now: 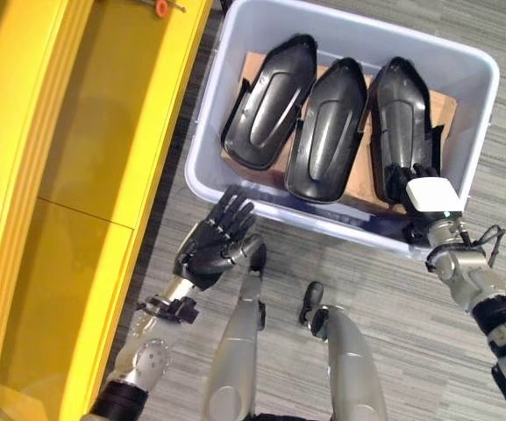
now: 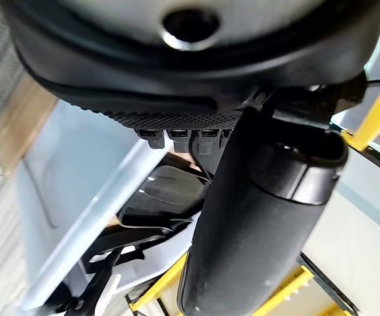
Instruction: Move parts from the plastic box to the shelf.
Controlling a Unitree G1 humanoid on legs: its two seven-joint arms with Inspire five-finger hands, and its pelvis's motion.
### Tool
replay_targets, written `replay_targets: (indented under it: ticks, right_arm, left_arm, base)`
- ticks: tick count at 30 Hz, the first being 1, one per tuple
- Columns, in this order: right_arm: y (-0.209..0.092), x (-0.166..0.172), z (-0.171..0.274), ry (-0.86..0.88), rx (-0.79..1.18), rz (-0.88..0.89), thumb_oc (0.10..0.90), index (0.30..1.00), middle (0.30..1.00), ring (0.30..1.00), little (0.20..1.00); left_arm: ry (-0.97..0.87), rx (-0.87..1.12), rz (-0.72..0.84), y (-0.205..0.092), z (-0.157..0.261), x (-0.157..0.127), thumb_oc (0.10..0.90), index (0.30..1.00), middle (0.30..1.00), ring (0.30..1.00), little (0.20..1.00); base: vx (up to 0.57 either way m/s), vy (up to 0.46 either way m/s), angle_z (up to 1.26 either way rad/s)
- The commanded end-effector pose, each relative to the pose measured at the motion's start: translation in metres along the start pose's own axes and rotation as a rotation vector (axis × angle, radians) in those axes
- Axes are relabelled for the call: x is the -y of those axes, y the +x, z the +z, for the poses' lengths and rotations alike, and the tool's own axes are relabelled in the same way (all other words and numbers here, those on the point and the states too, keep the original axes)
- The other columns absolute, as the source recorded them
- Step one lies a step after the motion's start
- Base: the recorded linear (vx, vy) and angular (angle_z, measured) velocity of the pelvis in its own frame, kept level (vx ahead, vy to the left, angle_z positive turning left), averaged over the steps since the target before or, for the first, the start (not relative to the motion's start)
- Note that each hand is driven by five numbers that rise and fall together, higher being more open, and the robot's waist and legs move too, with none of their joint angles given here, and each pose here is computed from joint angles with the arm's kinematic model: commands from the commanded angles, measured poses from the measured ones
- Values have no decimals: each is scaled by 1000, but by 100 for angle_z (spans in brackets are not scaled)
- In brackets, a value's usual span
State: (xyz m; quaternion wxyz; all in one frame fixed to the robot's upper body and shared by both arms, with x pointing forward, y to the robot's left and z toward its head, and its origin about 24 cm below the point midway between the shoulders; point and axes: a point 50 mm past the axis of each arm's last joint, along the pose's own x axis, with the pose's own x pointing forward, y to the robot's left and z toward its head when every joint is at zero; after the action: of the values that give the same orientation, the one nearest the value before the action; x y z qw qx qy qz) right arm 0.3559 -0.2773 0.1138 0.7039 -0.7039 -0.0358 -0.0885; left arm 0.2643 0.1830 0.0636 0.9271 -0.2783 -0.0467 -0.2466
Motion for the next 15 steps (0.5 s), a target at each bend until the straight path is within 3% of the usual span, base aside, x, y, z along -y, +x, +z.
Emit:
replay_targets:
  ticks: [1, 5, 6, 7, 12, 15]
  right_arm:
    - [6, 20, -16, -43, -25, -97, 900, 1000, 1000, 1000, 1000]
    - [7, 13, -11, -78, -12, -92, 900, 1000, 1000, 1000, 1000]
    - [7, 8, -11, -80, -30, -78, 531, 484, 484, 484, 484]
    - [6, 5, -12, -71, -44, -71, 400, 300, 300, 300, 300]
    - [1, 6, -14, 74, -132, -269, 400, 300, 300, 300, 300]
    - [-9, -6, -16, 84, -156, -254, 400, 300, 300, 300, 300]
  left_arm:
    - [42, 55, -151, 6, 10, 20, 900, 1000, 1000, 1000, 1000]
    - [47, 63, -137, 4, 10, 17, 900, 1000, 1000, 1000, 1000]
    - [49, 63, -143, 5, 9, 17, 900, 1000, 1000, 1000, 1000]
    - [48, 60, -149, 5, 8, 18, 900, 1000, 1000, 1000, 1000]
    - [69, 68, -178, 4, 10, 20, 900, 1000, 1000, 1000, 1000]
    - [64, 92, -163, -1, 12, 18, 900, 1000, 1000, 1000, 1000]
  base:
    - [0, 0, 0]
    - [0, 0, 0]
    - [0, 0, 0]
    - [0, 0, 0]
    - [0, 0, 0]
    - [1, 11, -1]
